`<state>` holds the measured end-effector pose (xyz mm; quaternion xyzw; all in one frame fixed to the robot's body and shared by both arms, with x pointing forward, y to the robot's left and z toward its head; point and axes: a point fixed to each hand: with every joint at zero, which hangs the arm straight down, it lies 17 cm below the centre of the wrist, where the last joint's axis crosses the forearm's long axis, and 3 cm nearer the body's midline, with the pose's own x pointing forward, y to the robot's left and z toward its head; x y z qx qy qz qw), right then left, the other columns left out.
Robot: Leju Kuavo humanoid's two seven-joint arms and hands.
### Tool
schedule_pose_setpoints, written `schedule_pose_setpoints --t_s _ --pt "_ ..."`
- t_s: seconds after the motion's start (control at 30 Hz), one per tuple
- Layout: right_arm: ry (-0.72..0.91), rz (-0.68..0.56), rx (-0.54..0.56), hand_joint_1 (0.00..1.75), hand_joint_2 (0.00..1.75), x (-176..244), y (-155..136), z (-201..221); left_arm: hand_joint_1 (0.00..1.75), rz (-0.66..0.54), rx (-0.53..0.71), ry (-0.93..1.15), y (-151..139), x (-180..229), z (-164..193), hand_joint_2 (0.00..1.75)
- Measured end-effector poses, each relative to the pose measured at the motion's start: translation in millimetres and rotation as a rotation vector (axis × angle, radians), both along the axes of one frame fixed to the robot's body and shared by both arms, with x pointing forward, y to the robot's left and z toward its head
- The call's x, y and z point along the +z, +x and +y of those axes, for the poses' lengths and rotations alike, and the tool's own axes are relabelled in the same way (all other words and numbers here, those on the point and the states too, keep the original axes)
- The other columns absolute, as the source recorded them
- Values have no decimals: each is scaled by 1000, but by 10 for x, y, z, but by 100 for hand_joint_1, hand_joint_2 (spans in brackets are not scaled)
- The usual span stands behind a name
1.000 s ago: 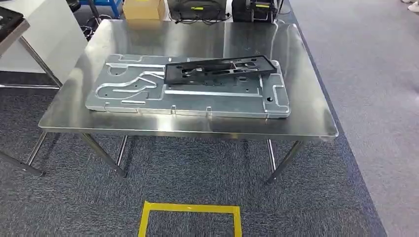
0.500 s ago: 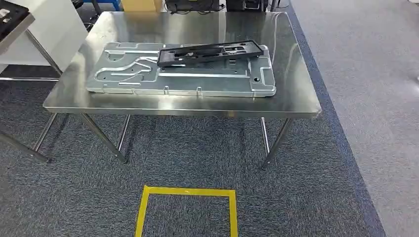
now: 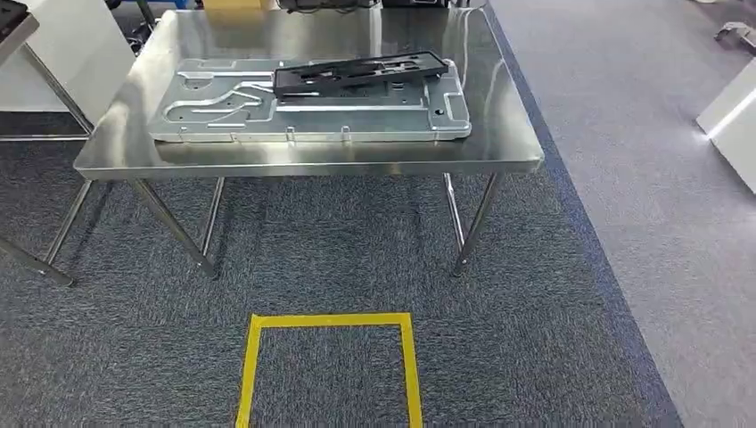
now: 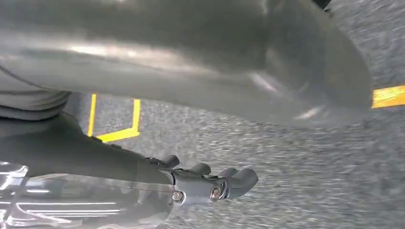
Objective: Take the parts from the cabinet and place them on the table.
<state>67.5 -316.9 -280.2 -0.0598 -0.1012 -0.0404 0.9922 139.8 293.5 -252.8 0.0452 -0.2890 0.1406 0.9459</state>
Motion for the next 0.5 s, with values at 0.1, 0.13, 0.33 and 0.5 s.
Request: schedule_pose_setpoints --t_s 0.1,0.13,0.33,0.5 --pt "1 -6 0 0 0 4 34 5 0 -4 -4 -2 25 6 -19 0" --pt "3 -7 0 0 0 6 46 9 0 -7 -5 -2 43 11 -19 0" --pt "6 0 -2 0 0 -1 -2 26 0 2 -6 -2 -24 -4 -22 0" --pt "5 -20 -22 0 0 5 10 16 0 -1 -14 -2 -6 0 -35 0"
